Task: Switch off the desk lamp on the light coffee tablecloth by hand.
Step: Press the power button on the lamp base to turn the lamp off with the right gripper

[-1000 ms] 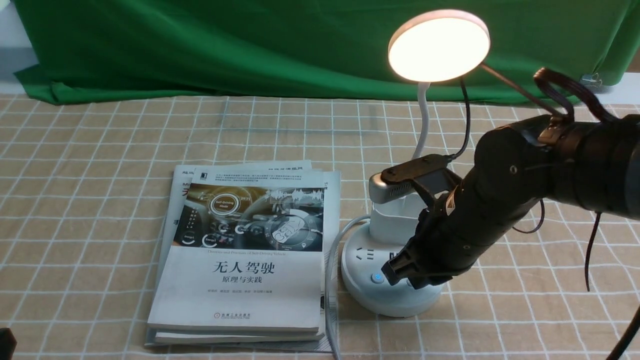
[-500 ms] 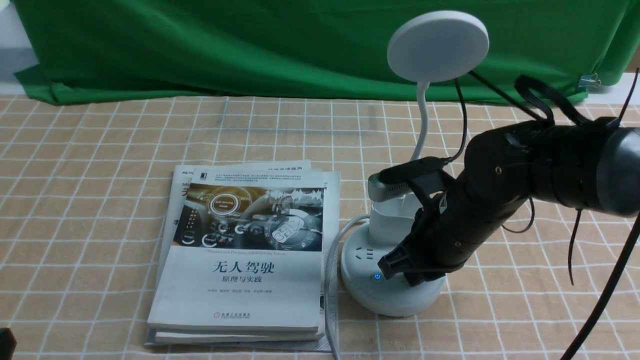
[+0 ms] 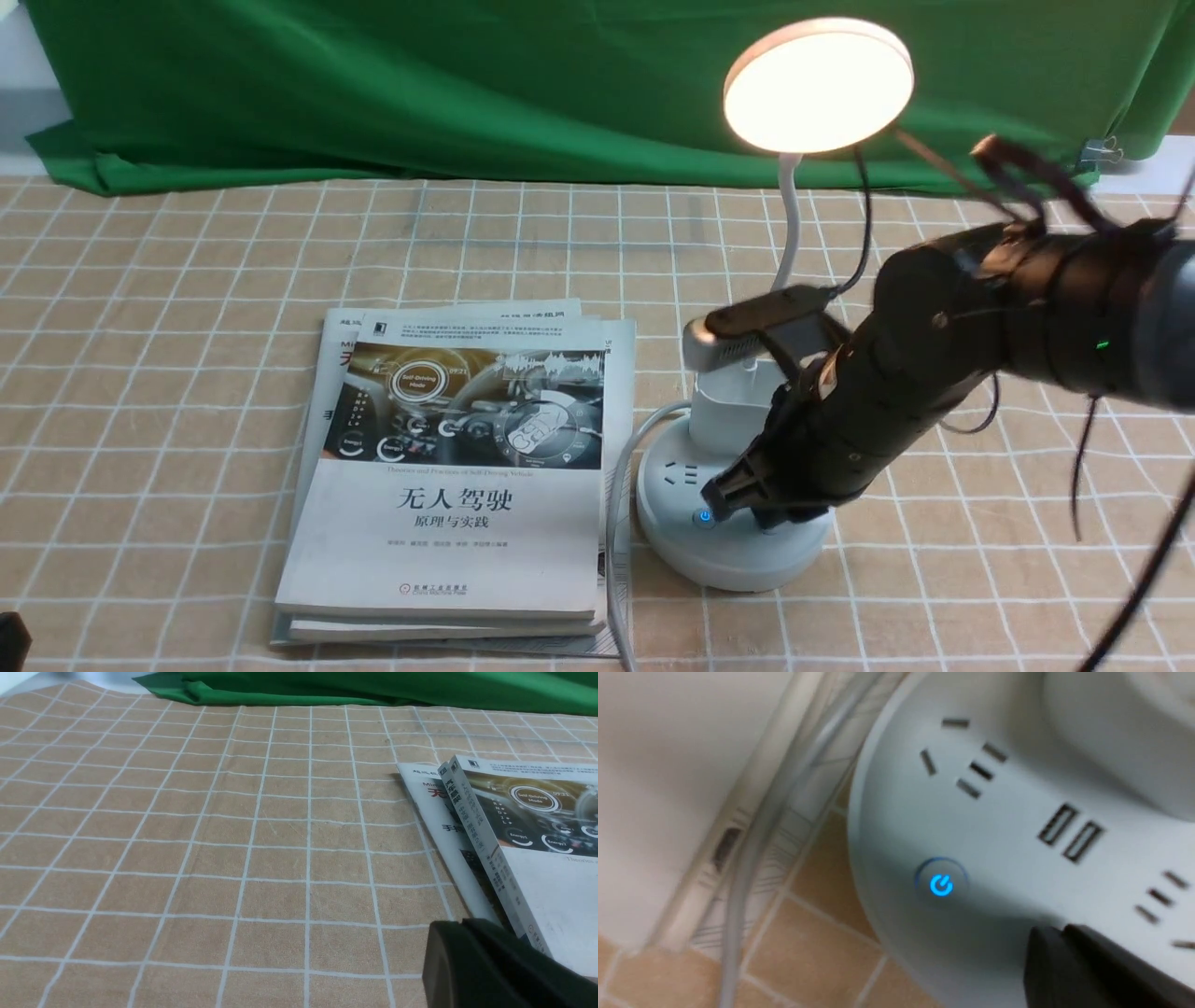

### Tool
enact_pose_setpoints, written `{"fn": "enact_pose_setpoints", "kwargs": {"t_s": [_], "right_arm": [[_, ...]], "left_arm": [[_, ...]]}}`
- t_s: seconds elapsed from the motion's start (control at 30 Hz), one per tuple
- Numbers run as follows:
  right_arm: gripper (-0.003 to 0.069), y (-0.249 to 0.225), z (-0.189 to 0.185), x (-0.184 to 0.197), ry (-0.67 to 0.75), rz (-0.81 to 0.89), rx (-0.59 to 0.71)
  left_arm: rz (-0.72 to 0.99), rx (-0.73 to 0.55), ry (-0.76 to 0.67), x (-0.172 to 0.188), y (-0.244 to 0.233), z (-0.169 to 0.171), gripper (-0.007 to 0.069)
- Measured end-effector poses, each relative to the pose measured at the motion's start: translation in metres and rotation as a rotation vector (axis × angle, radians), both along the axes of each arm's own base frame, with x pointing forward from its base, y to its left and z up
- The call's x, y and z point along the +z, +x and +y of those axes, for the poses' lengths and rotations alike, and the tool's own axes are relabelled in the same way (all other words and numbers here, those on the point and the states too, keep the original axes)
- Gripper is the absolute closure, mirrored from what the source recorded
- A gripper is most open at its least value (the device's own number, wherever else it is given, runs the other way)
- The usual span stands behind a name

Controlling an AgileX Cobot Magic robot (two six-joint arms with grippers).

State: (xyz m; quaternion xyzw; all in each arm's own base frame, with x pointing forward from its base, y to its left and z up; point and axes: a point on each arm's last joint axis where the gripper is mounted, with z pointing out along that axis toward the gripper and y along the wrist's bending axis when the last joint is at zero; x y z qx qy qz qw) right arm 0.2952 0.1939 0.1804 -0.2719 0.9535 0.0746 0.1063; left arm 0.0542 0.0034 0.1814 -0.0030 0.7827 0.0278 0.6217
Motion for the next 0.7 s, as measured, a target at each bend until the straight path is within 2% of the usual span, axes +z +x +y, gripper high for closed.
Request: {"fn": "enact_pose_setpoints", "kwargs": {"t_s": [0.23, 0.57, 0.7], "right_arm": [[0.0627, 0.003, 0.000, -0.003, -0.005, 0.010, -0.005], [0.0628, -0.003, -0.004, 0.022, 0.033, -0.053, -0.005], [0.0628, -0.003, -0.003, 0.020, 0.028, -0.042, -0.004]], "left_arm": [[0.000, 0.000, 0.000, 0.000, 0.000, 0.000, 0.0621], [0.000, 0.000, 0.000, 0.000, 0.000, 0.000, 0.0621], [0.000, 0.000, 0.000, 0.000, 0.000, 0.000, 0.0621]]}}
